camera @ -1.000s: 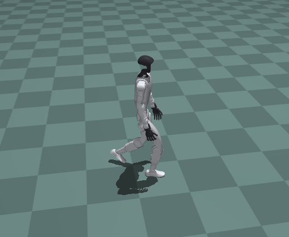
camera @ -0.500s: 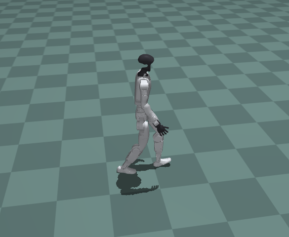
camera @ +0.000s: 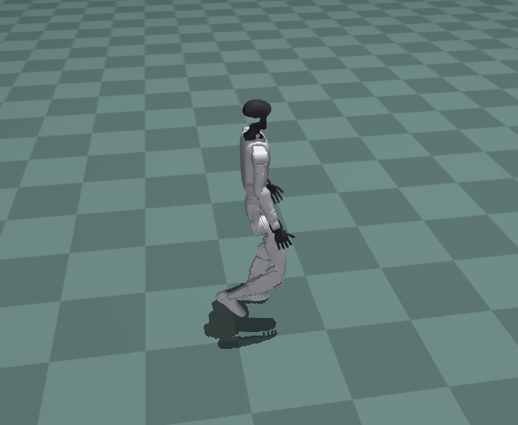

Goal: Walk

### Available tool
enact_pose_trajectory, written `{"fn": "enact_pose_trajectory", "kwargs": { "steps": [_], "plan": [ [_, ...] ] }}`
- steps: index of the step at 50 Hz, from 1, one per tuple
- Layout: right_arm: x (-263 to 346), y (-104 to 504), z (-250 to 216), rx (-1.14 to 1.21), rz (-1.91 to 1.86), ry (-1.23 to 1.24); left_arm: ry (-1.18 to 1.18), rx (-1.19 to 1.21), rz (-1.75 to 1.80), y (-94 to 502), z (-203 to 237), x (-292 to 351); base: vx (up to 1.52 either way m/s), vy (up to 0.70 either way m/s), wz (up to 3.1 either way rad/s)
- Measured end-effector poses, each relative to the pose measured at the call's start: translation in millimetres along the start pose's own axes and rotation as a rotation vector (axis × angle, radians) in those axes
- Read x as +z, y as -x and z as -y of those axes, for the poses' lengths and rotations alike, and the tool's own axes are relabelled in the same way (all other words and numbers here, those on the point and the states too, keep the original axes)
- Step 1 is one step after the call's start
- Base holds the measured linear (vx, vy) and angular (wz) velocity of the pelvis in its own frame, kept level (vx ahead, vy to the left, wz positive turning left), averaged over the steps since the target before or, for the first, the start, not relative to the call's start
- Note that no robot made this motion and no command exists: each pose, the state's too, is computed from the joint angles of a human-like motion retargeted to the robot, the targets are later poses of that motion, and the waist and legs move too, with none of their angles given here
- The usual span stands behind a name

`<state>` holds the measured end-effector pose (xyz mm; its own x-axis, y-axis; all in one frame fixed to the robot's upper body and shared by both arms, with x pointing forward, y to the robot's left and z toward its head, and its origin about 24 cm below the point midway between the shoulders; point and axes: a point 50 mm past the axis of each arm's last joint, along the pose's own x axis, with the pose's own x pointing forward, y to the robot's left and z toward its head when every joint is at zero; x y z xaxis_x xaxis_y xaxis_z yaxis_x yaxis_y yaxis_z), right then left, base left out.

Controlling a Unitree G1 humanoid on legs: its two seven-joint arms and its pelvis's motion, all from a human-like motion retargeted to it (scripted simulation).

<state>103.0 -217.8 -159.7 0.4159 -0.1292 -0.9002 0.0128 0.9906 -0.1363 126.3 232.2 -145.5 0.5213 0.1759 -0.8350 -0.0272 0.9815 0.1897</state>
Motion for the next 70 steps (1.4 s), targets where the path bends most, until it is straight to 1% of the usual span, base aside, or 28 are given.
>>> {"fn": "enact_pose_trajectory", "kwargs": {
  "steps": [7,13,22,30,37,42,47,55,70],
  "plan": [
    [-3,1,4,-0.046,-0.013,-0.021,-0.029,0.015,0.063,-2,-2,17,0.51,-0.06,0.59],
    [-1,-1,1,-0.054,-0.013,-0.063,-0.062,0.014,0.044,-2,-3,12,0.48,-0.11,0.42],
    [0,-1,-6,-0.048,-0.008,-0.106,-0.073,-0.001,-0.114,6,2,-32,0.49,-0.12,0.49],
    [-8,2,-10,-0.011,-0.011,-0.063,-0.033,-0.043,-0.221,17,12,-65,0.45,-0.12,0.42],
    [-7,2,3,-0.025,-0.002,0.012,-0.065,-0.076,-0.084,7,18,-31,0.37,-0.16,0.58],
    [2,1,16,-0.044,0.009,0.07,-0.084,-0.071,0.055,1,18,7,0.33,-0.17,0.58],
    [11,0,23,-0.059,0.025,0.11,-0.073,-0.049,0.132,-1,16,27,0.31,-0.14,0.49],
    [23,-1,22,-0.07,0.065,0.141,-0.047,-0.019,0.113,-1,11,21,0.28,-0.07,0.56],
    [28,-2,3,-0.009,0.106,0.216,-0.013,-0.012,-0.04,6,6,-21,0.29,0.02,0.44]
  ]
}}
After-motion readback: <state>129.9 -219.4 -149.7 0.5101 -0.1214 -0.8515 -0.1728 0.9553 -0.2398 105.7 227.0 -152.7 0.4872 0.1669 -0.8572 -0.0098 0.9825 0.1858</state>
